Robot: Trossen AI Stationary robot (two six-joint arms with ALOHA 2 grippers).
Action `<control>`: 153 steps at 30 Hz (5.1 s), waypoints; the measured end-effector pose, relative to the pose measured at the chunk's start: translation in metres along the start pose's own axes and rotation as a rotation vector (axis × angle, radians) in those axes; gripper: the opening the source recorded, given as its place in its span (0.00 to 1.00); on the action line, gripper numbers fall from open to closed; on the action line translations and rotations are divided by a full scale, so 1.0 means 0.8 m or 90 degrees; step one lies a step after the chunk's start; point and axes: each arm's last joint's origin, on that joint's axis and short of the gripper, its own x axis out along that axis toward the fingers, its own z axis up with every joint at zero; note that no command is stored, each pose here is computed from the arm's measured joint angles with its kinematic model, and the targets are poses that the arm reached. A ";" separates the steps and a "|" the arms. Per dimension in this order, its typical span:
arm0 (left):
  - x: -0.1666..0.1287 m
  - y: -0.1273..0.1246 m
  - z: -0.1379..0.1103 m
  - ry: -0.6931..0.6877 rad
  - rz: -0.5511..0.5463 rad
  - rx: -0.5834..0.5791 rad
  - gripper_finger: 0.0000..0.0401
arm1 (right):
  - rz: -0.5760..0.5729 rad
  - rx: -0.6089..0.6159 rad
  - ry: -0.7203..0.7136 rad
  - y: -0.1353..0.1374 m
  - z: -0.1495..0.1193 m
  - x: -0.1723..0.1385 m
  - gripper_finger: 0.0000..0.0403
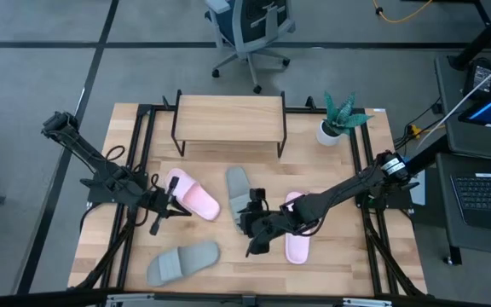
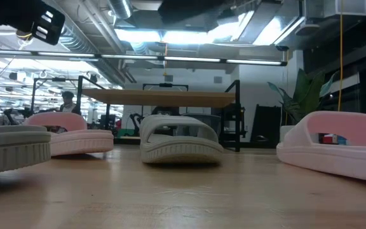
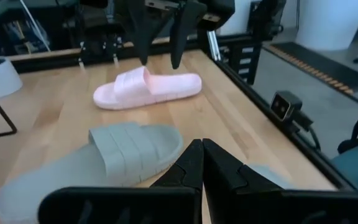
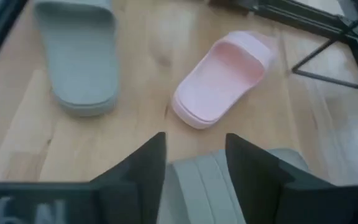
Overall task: Pick and place slides into the shelf
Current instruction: Put the bottom gray slipper on the shelf
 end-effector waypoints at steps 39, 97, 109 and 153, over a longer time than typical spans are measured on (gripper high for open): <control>-0.060 0.016 0.075 -0.147 -0.024 0.016 0.00 | -0.182 0.193 -0.131 0.002 -0.038 -0.017 0.02; 0.025 -0.156 0.017 0.611 -0.202 -0.033 0.00 | 0.017 0.171 -0.326 -0.055 -0.105 -0.061 0.03; 0.024 -0.185 0.013 0.539 -0.225 -0.035 0.00 | 0.019 0.181 -0.344 -0.056 -0.102 -0.063 0.03; 0.045 -0.185 -0.005 0.556 -0.149 -0.053 0.41 | 0.035 0.175 -0.347 -0.046 -0.102 -0.067 0.03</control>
